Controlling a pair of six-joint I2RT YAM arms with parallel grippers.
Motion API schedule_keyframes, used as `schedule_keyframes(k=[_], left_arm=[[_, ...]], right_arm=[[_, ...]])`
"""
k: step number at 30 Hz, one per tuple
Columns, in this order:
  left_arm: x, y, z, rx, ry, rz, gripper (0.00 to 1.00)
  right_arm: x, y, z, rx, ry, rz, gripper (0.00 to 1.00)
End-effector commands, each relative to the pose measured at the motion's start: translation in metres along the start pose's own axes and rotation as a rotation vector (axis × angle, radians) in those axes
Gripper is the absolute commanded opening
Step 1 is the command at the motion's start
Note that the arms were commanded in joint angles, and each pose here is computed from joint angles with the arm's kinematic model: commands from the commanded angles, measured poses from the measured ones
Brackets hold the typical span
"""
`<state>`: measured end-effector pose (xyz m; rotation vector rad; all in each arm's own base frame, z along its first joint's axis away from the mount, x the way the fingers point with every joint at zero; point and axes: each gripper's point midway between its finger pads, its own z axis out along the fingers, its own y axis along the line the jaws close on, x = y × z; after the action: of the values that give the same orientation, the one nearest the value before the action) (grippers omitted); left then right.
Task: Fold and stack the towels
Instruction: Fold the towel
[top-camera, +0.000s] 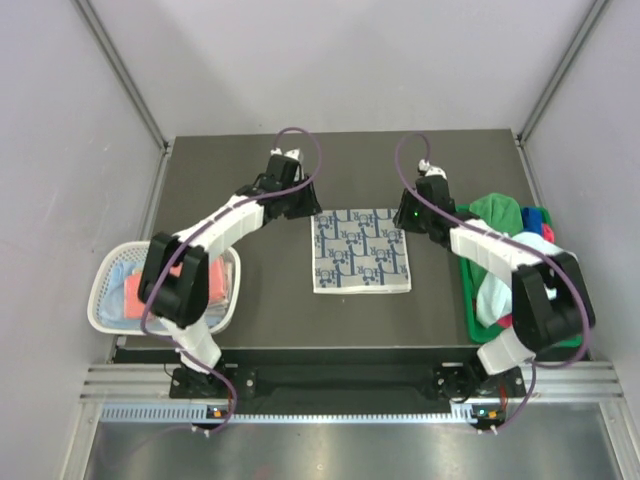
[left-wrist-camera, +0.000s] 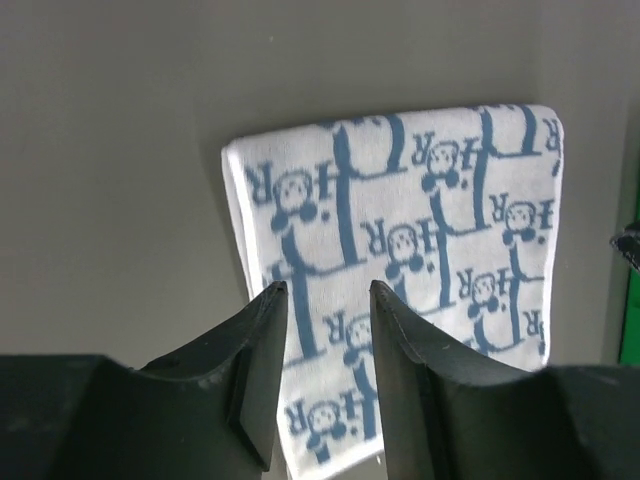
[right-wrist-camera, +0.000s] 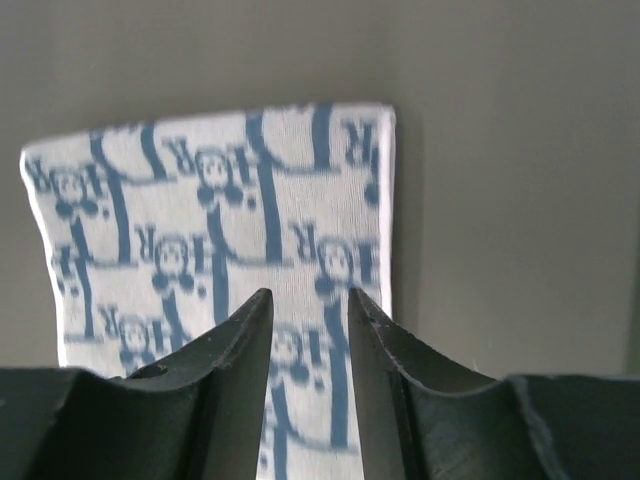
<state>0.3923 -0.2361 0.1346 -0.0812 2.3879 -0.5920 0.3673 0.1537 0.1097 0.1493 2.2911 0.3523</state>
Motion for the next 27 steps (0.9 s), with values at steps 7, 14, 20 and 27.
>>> schedule_keyframes(k=[7, 14, 20, 27], left_arm=[[-0.021, -0.002, 0.075, 0.086, 0.060, 0.122, 0.41], [-0.014, 0.037, 0.106, -0.011, 0.074, 0.091, 0.38], [-0.005, 0.055, 0.117, -0.066, 0.100, 0.099, 0.37], [-0.029, 0.040, 0.102, -0.042, 0.046, 0.116, 0.37]], right_arm=[[-0.044, 0.028, 0.078, -0.188, -0.003, 0.044, 0.31], [-0.030, -0.004, 0.112, -0.128, 0.038, 0.117, 0.25], [-0.026, -0.032, 0.120, -0.087, 0.063, 0.171, 0.24], [-0.048, -0.027, 0.103, -0.115, 0.022, 0.184, 0.25]])
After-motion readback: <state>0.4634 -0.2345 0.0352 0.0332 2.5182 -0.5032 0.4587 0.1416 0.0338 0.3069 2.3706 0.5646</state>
